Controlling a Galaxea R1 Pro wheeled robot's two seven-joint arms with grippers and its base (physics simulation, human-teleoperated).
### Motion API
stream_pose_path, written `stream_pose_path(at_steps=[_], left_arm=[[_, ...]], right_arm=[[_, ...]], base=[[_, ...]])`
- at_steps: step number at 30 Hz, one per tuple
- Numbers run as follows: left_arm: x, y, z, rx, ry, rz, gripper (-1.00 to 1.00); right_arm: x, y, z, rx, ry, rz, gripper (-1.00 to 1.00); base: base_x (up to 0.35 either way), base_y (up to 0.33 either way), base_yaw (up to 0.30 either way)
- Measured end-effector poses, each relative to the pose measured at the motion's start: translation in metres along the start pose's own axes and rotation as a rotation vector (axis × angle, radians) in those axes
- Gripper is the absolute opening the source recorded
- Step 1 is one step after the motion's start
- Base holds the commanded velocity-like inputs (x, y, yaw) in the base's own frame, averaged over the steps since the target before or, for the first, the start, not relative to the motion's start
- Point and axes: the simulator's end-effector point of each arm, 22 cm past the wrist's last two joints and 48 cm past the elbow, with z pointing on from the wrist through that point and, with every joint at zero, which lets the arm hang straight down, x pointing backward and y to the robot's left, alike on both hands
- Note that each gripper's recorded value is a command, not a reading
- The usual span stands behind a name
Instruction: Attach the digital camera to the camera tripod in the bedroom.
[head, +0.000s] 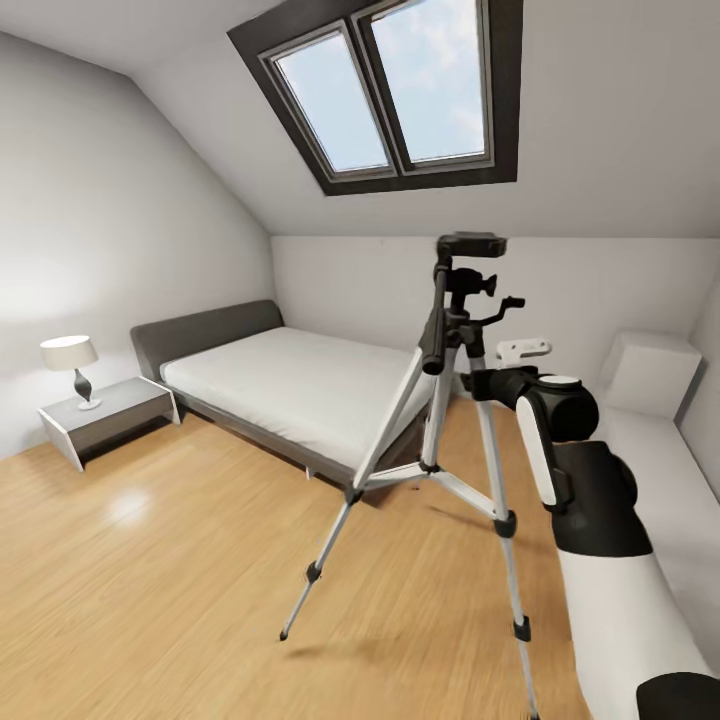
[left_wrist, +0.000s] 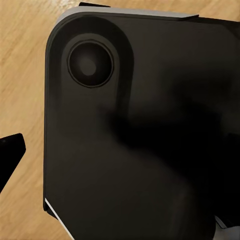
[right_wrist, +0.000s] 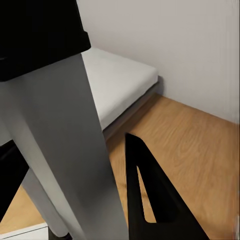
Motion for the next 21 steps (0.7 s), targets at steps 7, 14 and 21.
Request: stream_pose_path(at_steps=[7, 14, 21], left_arm=[[0.0, 0.0, 0.0, 0.0, 0.0, 0.0, 1.0], [0.0, 0.0, 0.0, 0.0, 0.0, 0.0, 1.0], [0.0, 0.0, 0.0, 0.0, 0.001, -0.001, 1.0]], right_arm=[[0.003, -0.029, 0.001, 0.046, 0.004, -0.026, -1.0], [0.004, -0.057, 0.0, 0.093, 0.008, -0.056, -1.0], [0.005, -0.048, 0.0, 0.055, 0.009, -0.053, -1.0]], base=[[0.0, 0.0, 0.0], [0.0, 0.0, 0.0], [0.0, 0.0, 0.0]])
